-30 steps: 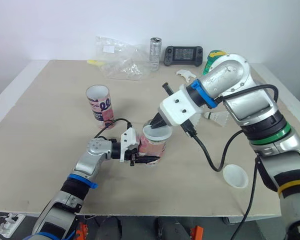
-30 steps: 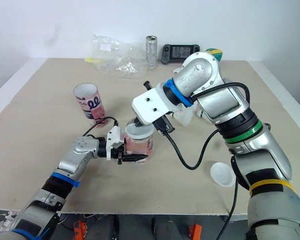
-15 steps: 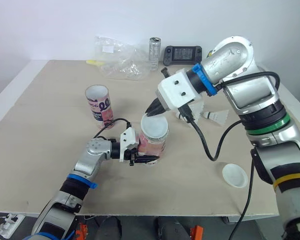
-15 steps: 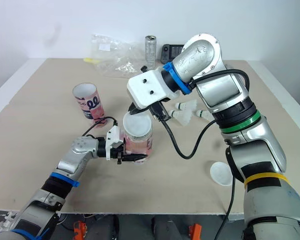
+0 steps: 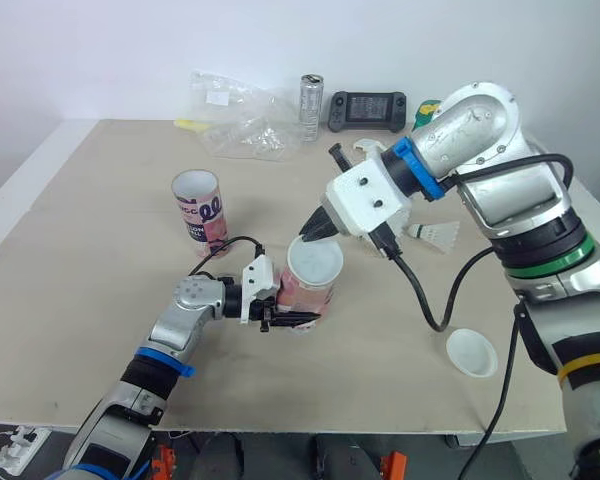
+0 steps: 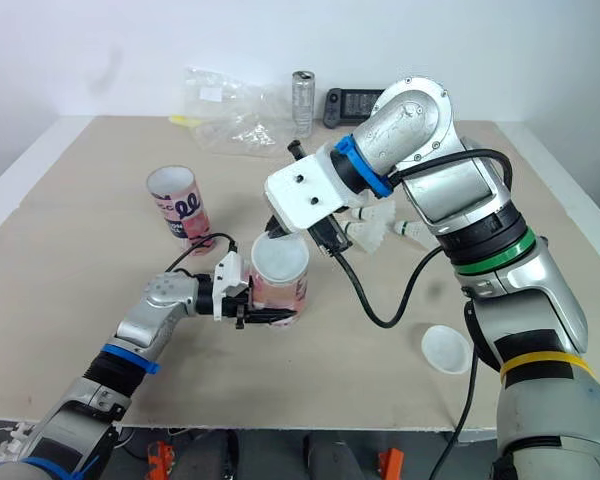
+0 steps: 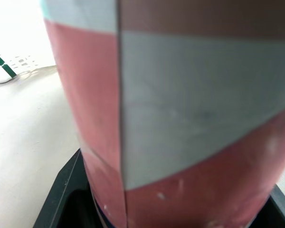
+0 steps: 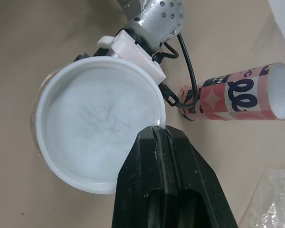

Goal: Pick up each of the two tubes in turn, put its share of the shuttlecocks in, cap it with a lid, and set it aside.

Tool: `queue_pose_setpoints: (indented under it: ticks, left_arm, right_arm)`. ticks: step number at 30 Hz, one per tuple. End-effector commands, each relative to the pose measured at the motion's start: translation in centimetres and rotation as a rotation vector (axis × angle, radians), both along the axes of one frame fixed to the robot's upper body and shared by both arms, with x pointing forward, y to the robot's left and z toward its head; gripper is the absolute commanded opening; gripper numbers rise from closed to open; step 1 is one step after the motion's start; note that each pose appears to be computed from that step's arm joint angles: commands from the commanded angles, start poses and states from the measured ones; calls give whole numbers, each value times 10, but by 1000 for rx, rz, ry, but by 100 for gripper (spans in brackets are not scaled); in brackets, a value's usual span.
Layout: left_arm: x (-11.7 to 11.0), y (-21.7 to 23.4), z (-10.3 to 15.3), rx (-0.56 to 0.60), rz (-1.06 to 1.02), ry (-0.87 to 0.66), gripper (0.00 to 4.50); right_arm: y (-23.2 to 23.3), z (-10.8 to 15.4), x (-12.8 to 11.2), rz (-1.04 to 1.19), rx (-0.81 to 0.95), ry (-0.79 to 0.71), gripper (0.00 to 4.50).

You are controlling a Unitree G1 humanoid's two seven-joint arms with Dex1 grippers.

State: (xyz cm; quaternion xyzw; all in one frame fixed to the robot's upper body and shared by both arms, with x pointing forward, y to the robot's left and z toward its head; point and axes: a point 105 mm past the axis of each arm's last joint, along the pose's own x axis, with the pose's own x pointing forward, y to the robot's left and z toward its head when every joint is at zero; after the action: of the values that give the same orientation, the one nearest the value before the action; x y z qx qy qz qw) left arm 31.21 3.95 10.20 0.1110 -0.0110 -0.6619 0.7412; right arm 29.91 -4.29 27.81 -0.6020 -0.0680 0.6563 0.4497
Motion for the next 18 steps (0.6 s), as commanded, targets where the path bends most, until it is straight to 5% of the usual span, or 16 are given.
queue_pose_setpoints:
  ticks: [1,18]
  left_arm:
    - [2,16,-26,83,58,80,246]
    - [0,16,-27,84,59,87,246]
  right_arm:
    - [-4,0,-3,20,-51,-9,3]
    - [-7,-13,5,0,-95,21,3]
